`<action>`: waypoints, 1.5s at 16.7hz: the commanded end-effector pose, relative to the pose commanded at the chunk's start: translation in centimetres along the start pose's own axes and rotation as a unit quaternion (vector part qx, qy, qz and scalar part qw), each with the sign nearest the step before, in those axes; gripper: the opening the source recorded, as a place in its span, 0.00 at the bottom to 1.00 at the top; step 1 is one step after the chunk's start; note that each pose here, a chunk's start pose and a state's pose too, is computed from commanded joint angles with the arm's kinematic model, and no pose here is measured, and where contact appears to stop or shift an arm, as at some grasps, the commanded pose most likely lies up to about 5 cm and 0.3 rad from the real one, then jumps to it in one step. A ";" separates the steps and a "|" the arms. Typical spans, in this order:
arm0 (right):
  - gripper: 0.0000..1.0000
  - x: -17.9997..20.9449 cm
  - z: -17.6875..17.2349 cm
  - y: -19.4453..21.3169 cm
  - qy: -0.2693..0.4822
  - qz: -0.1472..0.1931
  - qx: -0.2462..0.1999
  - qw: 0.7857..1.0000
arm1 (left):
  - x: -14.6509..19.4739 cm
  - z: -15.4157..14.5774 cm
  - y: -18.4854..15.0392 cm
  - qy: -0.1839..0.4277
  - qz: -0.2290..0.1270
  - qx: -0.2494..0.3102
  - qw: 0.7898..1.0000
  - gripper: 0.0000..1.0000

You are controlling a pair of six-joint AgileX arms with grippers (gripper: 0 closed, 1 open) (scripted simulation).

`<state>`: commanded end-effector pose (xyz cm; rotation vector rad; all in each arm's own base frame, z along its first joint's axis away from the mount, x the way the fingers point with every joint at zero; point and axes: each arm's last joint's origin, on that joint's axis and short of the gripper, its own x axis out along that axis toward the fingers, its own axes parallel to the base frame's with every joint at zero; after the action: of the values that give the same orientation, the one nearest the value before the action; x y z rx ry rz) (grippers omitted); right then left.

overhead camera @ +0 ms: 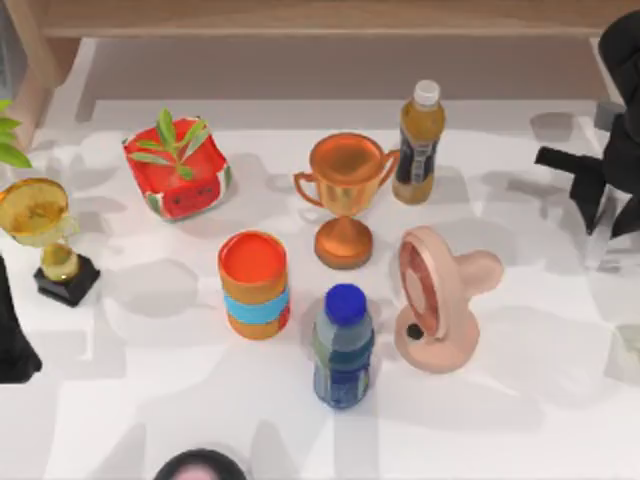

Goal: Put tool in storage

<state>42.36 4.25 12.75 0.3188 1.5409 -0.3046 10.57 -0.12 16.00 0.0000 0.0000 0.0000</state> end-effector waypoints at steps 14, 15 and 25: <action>0.00 -7.2 0.1 0.5 -0.044 0.010 -0.031 0.999 | 0.0 0.0 0.0 0.000 0.000 0.000 1.000 1.00; 0.00 -8.9 0.2 0.1 -0.058 0.013 -0.036 0.998 | 0.0 0.0 0.0 0.000 0.000 0.000 1.000 1.00; 0.00 -16.8 6.7 -12.7 -0.132 0.003 -0.057 0.990 | 0.0 0.0 0.0 0.000 0.000 0.000 1.000 1.00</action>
<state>43.51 -10.20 29.44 0.1847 1.2912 -0.2415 10.57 -0.12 16.00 0.0000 0.0000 0.0000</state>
